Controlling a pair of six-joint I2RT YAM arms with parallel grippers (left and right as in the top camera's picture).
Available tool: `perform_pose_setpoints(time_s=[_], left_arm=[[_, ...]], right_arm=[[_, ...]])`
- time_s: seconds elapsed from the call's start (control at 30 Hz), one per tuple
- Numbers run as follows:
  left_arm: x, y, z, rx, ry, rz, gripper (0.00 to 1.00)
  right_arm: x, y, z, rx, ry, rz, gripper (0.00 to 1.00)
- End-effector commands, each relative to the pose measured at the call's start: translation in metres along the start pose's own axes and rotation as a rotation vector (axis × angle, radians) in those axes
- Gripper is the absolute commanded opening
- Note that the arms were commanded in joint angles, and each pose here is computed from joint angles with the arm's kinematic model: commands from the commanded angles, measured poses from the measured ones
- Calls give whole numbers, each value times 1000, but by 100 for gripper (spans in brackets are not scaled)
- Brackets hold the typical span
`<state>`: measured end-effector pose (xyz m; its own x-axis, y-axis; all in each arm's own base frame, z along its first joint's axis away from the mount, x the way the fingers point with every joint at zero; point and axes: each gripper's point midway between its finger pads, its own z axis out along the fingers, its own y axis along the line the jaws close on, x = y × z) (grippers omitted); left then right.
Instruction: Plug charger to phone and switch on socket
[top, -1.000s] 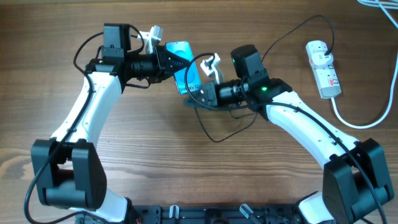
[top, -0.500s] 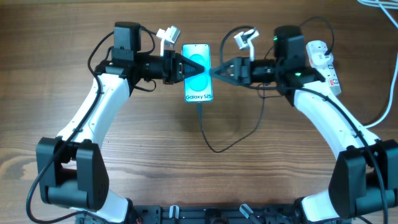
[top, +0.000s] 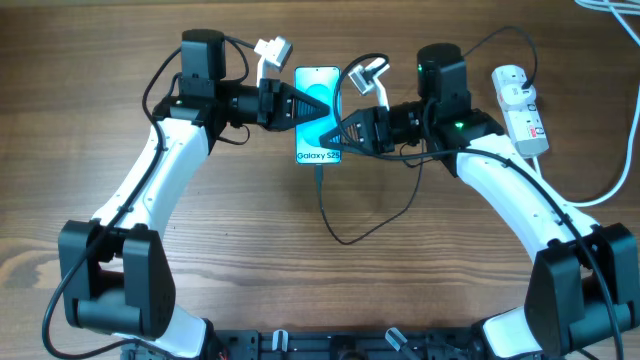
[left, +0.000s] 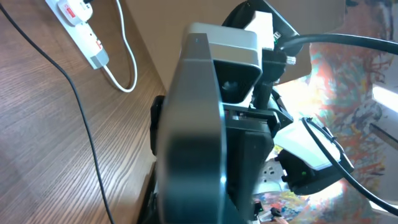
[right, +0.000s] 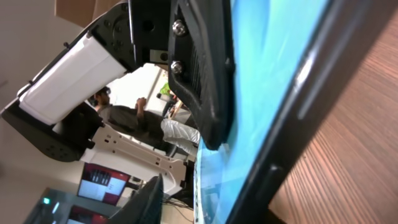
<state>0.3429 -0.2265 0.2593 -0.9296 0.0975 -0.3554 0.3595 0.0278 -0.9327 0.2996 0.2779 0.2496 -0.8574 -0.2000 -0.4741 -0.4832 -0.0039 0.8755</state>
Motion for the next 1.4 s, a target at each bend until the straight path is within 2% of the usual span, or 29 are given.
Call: perform_pose_setpoints(time_s=[0.0, 0.07, 0.17, 0.23, 0.27, 0.3, 0.37, 0.53, 0.57, 0.73, 0.93, 1.07, 1.17, 1.3, 1.37], left_arm=[[3, -12, -2, 36, 16, 42, 4], [3, -12, -2, 36, 15, 43, 4], [3, -12, -2, 36, 15, 45, 5], [3, -12, -2, 36, 15, 45, 10], [3, -12, -2, 36, 15, 45, 16], [3, -12, -2, 36, 15, 45, 27], [3, -12, -2, 36, 15, 45, 60], [-2, -5, -2, -9, -11, 44, 86], [-4, -1, -3, -27, -23, 43, 89], [-8, 11, -5, -92, -56, 18, 95], [-13, 78, -25, -462, -194, -149, 96], [4, 135, -67, -845, -288, -325, 96], [19, 156, -95, -1045, -322, -395, 96], [31, 167, -121, -1205, -370, -469, 98], [31, 169, -124, -1226, -374, -469, 98]], right_arm=[[-7, 2, 0, 16, -12, -44, 16], [-8, 0, 0, 31, -20, -44, 5], [-11, -5, 0, 60, -36, -44, 4], [-13, -10, 0, 87, -51, -39, 4], [-14, -12, -1, 98, -57, -31, 4], [-16, -14, -1, 111, -66, -16, 4], [-19, -19, -4, 135, -84, 3, 4], [-23, -26, -10, 168, -110, 13, 4], [-24, -28, -11, 179, -115, 17, 4], [-14, -48, -16, 264, -110, 49, 4], [16, -101, -42, 568, -72, 111, 4], [34, -135, -70, 819, -37, 135, 4], [40, -157, -88, 963, -24, 146, 4], [54, -183, -90, 997, 20, 205, 4], [62, -197, -88, 996, 42, 237, 4]])
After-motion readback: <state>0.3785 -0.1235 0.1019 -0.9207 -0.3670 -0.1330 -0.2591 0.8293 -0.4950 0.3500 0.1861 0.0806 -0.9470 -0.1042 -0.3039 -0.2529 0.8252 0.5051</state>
